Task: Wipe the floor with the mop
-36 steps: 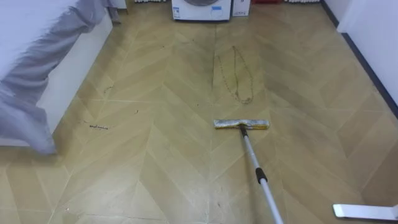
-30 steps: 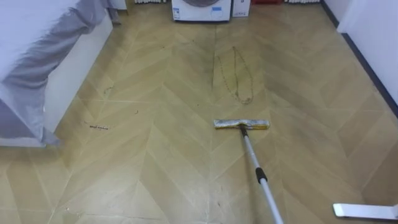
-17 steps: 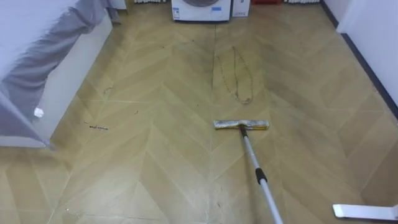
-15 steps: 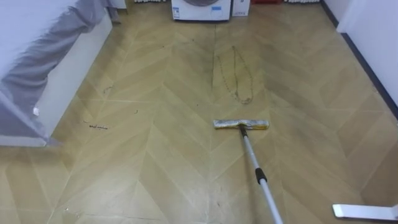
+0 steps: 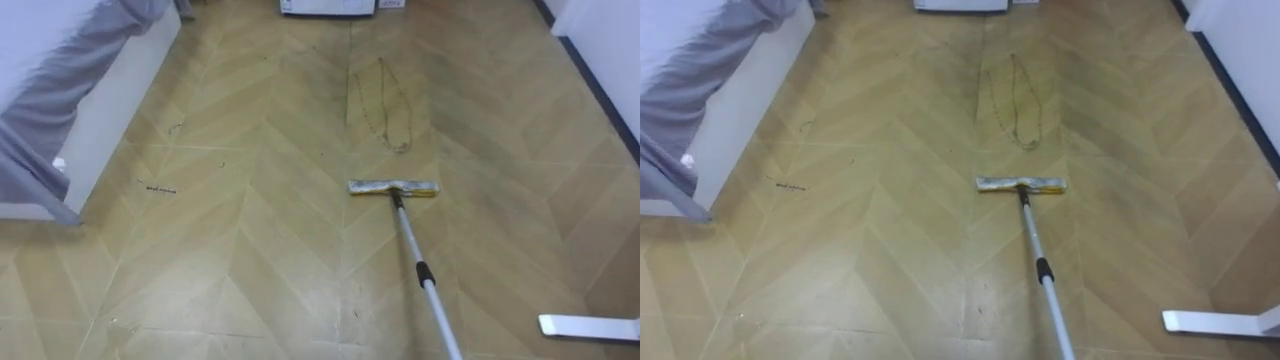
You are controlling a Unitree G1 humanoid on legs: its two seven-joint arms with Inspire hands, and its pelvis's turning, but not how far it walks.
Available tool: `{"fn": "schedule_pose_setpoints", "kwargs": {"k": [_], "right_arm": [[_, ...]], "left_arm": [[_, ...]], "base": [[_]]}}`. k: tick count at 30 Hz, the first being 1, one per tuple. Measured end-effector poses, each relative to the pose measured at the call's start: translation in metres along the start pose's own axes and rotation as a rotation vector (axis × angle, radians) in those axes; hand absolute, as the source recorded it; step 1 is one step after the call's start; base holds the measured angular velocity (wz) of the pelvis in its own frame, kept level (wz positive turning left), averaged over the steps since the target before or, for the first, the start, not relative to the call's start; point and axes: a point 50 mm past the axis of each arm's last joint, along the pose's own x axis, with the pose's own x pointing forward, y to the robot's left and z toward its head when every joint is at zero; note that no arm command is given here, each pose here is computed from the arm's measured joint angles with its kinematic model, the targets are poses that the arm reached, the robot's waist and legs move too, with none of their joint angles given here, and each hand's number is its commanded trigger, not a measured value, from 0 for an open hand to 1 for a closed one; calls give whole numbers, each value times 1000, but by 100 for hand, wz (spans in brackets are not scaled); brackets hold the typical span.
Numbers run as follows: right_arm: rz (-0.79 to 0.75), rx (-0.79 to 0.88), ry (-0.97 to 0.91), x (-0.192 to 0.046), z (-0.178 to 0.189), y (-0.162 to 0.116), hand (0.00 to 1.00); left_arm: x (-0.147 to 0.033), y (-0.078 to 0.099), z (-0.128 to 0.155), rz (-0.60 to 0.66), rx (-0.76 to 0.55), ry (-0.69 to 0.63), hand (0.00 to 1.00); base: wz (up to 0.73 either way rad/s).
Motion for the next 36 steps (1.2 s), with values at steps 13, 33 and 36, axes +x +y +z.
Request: {"fn": "schedule_pose_setpoints", "kwargs": {"k": [13, 33, 36], "right_arm": [[-32, 71, 25, 0, 0, -2, 100], [-123, 203, -238, -28, 107, -54, 100], [-91, 250, -217, -22, 91, -48, 100]], "left_arm": [[2, -3, 18, -15, 6, -29, 0], [1, -3, 4, -41, -1, 7, 0], [2, -1, 13, -45, -4, -20, 0]], "base": [[6], [-1], [21]]}}
